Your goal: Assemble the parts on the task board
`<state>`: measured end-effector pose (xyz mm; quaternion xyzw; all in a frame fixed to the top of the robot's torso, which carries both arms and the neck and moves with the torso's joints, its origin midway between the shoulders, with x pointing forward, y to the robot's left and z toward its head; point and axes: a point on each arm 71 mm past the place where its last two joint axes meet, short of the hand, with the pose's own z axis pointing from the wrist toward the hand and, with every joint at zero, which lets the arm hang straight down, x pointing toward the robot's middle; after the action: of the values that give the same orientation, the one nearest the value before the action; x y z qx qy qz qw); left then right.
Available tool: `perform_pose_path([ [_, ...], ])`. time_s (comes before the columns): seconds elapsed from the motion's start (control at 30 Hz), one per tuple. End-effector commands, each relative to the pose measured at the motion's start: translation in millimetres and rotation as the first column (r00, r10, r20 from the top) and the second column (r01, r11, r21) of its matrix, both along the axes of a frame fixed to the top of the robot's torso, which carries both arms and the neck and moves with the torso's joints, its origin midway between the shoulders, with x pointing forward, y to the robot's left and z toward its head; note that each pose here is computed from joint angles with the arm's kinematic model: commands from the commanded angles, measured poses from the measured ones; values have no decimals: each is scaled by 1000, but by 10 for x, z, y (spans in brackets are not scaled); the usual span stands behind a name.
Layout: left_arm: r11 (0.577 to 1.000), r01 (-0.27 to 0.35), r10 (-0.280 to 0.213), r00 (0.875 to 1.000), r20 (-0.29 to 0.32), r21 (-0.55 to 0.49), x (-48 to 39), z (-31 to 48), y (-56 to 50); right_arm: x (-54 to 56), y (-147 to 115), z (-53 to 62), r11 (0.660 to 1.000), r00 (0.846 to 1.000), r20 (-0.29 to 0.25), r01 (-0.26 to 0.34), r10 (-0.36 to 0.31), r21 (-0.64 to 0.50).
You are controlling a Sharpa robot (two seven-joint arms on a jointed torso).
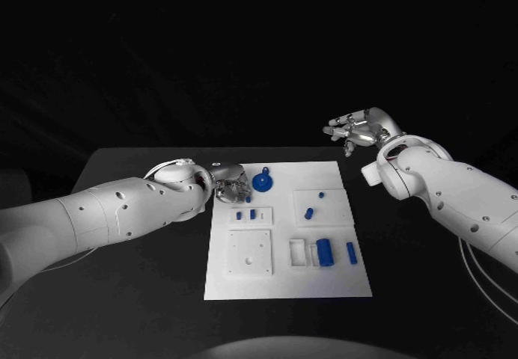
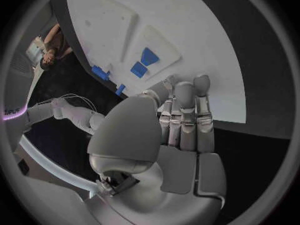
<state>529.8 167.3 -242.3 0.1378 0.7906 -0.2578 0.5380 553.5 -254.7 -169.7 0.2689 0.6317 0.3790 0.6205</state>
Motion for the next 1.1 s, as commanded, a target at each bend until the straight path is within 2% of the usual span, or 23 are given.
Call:
perform_pose_path([
  [0.03, 1000, -23, 23, 1000, 4, 5, 9, -8, 46, -5, 9, -13, 1000, 1000, -7, -19, 19, -11],
  [0.17, 999, -38, 38, 999, 21, 5, 27, 5, 112, -10, 8, -31, 999, 999, -18, -32, 32, -25],
  [0.33, 998, -54, 57, 994, 93, -33, 67, 66, 212, -37, 16, -69, 992, 997, -27, -72, 69, -103],
  [0.43, 984, -69, 96, 983, 158, -166, 112, 178, 284, -79, 33, -116, 977, 994, -30, -107, 103, -186],
  [0.5, 927, -131, 189, 973, 135, -351, 158, 272, 368, -131, 60, -168, 957, 991, -22, -131, 129, -259],
  [0.53, 904, -153, 217, 969, 118, -399, 171, 292, 394, -146, 68, -183, 951, 990, -21, -137, 136, -278],
  [0.63, 747, -261, 323, 946, -10, -612, 224, 361, 523, -218, 114, -263, 915, 985, -19, -164, 169, -370],
  [0.7, 612, -321, 352, 929, -114, -723, 241, 393, 600, -264, 149, -321, 882, 982, -23, -178, 187, -436],
  [0.77, 517, -352, 357, 917, -177, -781, 249, 422, 640, -299, 172, -374, 854, 980, -30, -187, 197, -485],
  [0.83, 442, -372, 350, 909, -225, -817, 248, 452, 670, -338, 199, -437, 823, 978, -39, -195, 206, -534],
  [0.97, 371, -393, 327, 903, -277, -842, 231, 485, 691, -408, 251, -543, 770, 974, -60, -211, 220, -603],
  [1.1, 341, -403, 299, 903, -309, -849, 202, 501, 672, -482, 316, -634, 721, 970, -80, -226, 231, -655],
])
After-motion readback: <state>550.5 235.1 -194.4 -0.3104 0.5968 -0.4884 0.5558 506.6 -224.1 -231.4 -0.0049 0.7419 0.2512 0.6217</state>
